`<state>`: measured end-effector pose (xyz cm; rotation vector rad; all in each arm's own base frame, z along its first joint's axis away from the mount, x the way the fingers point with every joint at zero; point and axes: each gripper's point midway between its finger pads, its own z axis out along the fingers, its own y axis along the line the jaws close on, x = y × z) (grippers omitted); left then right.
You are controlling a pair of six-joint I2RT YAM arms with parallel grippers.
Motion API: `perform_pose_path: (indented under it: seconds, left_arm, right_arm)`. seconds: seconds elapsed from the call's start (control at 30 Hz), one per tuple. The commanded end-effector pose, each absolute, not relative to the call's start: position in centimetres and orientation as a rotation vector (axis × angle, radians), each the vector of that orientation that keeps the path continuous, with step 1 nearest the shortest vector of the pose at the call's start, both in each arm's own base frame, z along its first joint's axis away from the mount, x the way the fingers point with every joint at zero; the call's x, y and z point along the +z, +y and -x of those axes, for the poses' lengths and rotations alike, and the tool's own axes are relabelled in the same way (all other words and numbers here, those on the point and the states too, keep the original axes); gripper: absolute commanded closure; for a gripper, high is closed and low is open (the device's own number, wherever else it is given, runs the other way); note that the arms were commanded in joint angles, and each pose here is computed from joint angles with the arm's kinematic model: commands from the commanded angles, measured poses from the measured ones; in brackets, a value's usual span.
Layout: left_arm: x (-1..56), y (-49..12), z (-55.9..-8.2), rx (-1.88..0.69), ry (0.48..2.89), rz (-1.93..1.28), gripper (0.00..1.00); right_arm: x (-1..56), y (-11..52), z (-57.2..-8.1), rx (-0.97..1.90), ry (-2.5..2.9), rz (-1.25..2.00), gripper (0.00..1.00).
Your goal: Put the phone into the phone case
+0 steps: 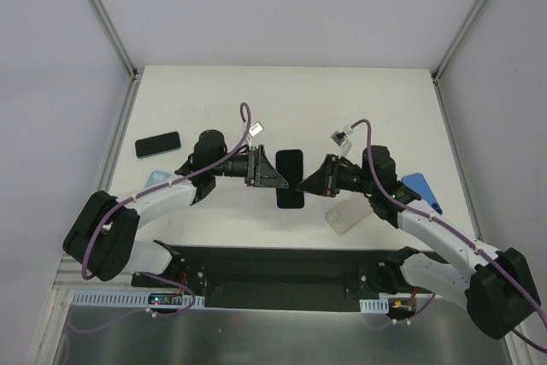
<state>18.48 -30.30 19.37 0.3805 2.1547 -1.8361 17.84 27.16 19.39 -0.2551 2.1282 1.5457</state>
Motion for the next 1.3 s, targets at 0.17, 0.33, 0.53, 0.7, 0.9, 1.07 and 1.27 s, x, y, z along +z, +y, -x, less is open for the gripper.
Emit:
perform_pose_path:
  seconds: [0.17,0.33,0.53,0.7,0.9,1.07,1.27]
  left_arm:
    - [22.2,-31.0,-17.5,-1.97,1.981,-0.498,0.81]
    - [23.2,-30.6,-16.4,-1.997,1.948,-0.588,0.99]
    - [24.2,-30.1,-14.8,-2.03,1.899,-0.724,1.0]
    - [25.0,-30.2,-13.3,-2.048,1.852,-0.82,1.0]
    - [25.3,-30.4,-12.1,-2.076,1.834,-0.892,1.0]
    - [25.5,-30.4,-11.6,-2.08,1.809,-0.923,1.0]
    - [25.6,-30.5,-11.6,-2.088,1.81,-0.924,1.0]
  right_arm:
    - [24.5,28.3,-17.0,1.635,1.923,0.385,0.82]
    - [25.0,26.8,-17.7,1.465,1.962,0.355,0.4]
    - [26.6,25.7,-17.8,1.357,1.969,0.381,0.19]
    - [27.2,25.3,-17.8,1.342,1.972,0.407,0.18]
    - [27.7,26.1,-17.3,1.412,1.971,0.474,0.21]
    - [28.2,26.4,-17.1,1.446,1.945,0.492,0.35]
    - [28.6,26.9,-16.7,1.503,1.907,0.521,0.63]
